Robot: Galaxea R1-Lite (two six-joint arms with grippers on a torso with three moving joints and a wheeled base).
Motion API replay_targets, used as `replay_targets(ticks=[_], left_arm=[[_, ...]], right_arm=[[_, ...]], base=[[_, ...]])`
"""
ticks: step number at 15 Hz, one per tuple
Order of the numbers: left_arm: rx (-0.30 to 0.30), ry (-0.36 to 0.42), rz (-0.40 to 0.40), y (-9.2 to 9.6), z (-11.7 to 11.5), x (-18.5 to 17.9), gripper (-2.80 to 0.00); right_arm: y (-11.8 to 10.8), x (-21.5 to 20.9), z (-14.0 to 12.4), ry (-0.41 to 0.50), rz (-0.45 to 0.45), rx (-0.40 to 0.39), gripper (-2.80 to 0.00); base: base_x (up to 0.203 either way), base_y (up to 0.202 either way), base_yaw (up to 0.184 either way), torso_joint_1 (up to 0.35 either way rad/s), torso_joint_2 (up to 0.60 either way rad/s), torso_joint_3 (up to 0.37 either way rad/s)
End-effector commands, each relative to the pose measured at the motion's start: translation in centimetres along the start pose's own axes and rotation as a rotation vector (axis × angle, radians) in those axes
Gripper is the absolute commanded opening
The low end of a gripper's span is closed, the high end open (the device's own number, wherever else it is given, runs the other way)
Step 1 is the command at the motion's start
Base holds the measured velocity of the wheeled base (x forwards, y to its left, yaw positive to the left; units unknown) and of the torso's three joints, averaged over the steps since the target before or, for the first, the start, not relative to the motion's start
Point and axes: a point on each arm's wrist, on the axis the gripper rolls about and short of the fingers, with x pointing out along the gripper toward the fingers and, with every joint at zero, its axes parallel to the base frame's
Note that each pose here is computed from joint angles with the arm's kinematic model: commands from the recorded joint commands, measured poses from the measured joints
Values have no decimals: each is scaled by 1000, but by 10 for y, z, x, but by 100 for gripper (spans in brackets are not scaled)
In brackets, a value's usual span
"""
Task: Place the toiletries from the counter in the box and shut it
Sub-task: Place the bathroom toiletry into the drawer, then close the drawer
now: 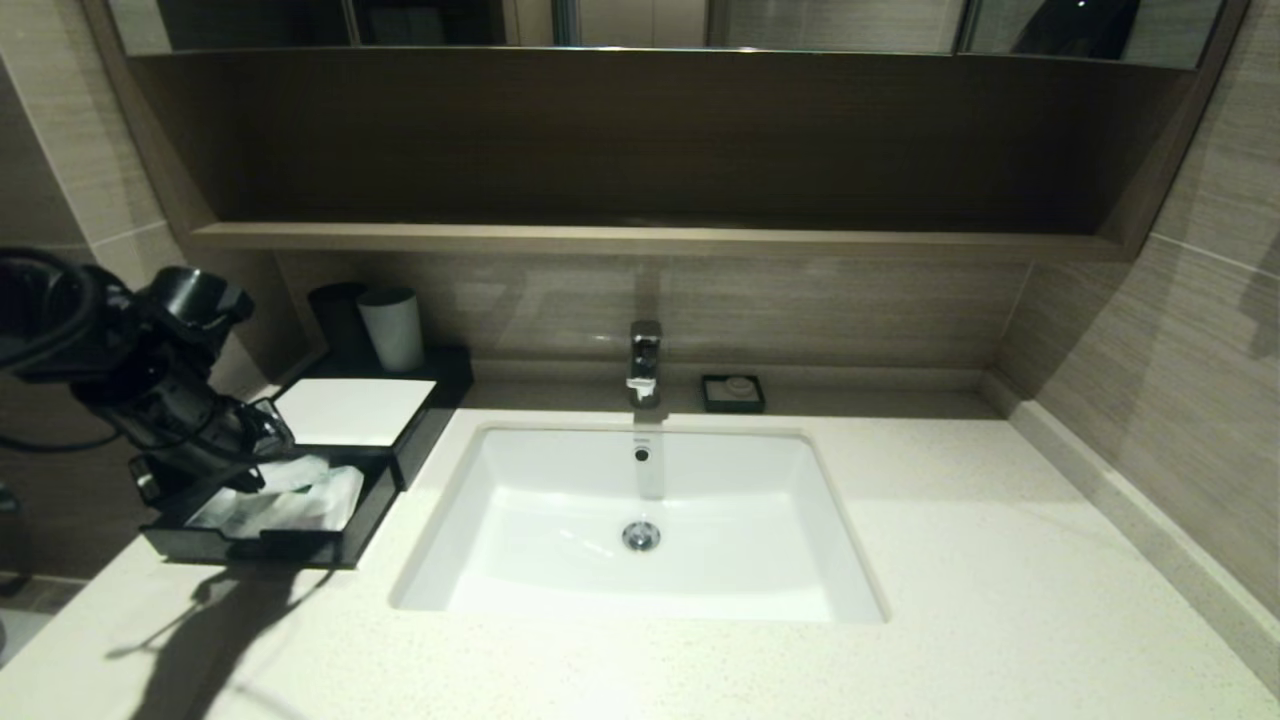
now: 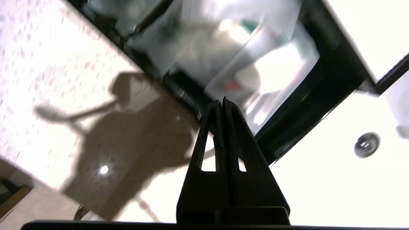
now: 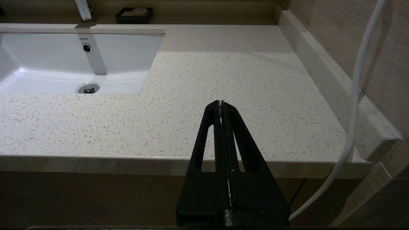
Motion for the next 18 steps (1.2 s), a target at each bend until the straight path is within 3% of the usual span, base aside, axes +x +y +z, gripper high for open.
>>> replay_targets(ticks=[1, 6, 13, 18], left_arm=[[14, 10, -1, 10, -19, -19, -280], [28, 64, 37, 26, -43, -20, -280], [33, 167, 75, 26, -51, 13, -280], [35, 140, 38, 18, -48, 24, -280]], right_arm=[[0, 0, 0, 0, 0, 0, -280], [0, 0, 0, 0, 1, -1, -280], [0, 0, 0, 1, 0, -1, -280], [0, 0, 0, 0, 0, -2, -280]], base=[[0, 0, 0, 0, 0, 0], [0, 0, 0, 0, 0, 0], [0, 0, 0, 0, 0, 0], [0, 0, 0, 0, 0, 0]])
